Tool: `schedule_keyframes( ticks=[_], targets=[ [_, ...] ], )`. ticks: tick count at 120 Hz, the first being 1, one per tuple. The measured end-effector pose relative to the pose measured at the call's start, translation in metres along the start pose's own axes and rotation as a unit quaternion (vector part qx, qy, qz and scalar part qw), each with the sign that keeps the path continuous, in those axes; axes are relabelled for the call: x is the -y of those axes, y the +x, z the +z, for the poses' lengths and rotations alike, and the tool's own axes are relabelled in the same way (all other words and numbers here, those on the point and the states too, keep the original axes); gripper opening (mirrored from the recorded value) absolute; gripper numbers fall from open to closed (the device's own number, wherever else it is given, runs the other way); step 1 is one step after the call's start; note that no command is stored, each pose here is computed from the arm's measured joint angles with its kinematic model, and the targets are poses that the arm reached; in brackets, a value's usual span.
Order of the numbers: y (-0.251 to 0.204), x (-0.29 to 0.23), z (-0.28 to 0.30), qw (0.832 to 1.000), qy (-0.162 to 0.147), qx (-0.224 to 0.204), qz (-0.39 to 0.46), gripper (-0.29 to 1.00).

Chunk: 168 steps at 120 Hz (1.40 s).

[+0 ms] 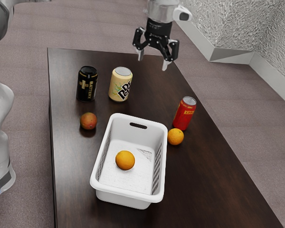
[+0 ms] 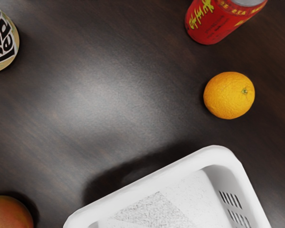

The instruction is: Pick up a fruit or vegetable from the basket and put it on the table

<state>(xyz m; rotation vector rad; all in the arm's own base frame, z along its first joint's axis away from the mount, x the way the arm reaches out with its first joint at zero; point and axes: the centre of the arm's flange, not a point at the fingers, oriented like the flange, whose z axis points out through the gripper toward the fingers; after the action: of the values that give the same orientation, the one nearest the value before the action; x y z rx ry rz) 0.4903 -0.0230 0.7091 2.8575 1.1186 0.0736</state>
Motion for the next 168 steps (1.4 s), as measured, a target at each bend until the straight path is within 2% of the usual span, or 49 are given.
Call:
schedule_keyframes(
  ticks=[28,44,64,78,90,122,137,168],
  targets=[
    [0.01,-0.004,0.022,1.0,0.013,0.01,-0.022,0.7],
    [0.011,-0.018,0.043,0.999,0.035,0.016,-0.02,0.7],
    [-0.035,-0.069,0.068,0.995,0.052,0.011,0.084,0.7],
    [-0.074,-0.073,0.123,0.985,0.081,0.021,0.149,0.7],
    [-0.09,-0.082,0.15,0.974,0.091,0.002,0.207,0.7],
    [-0.149,-0.073,0.201,0.948,0.071,0.03,0.309,0.7],
    [-0.173,-0.061,0.206,0.939,0.058,0.026,0.337,0.7],
    [-0.181,-0.055,0.205,0.929,0.039,0.019,0.367,0.7]
  ],
)
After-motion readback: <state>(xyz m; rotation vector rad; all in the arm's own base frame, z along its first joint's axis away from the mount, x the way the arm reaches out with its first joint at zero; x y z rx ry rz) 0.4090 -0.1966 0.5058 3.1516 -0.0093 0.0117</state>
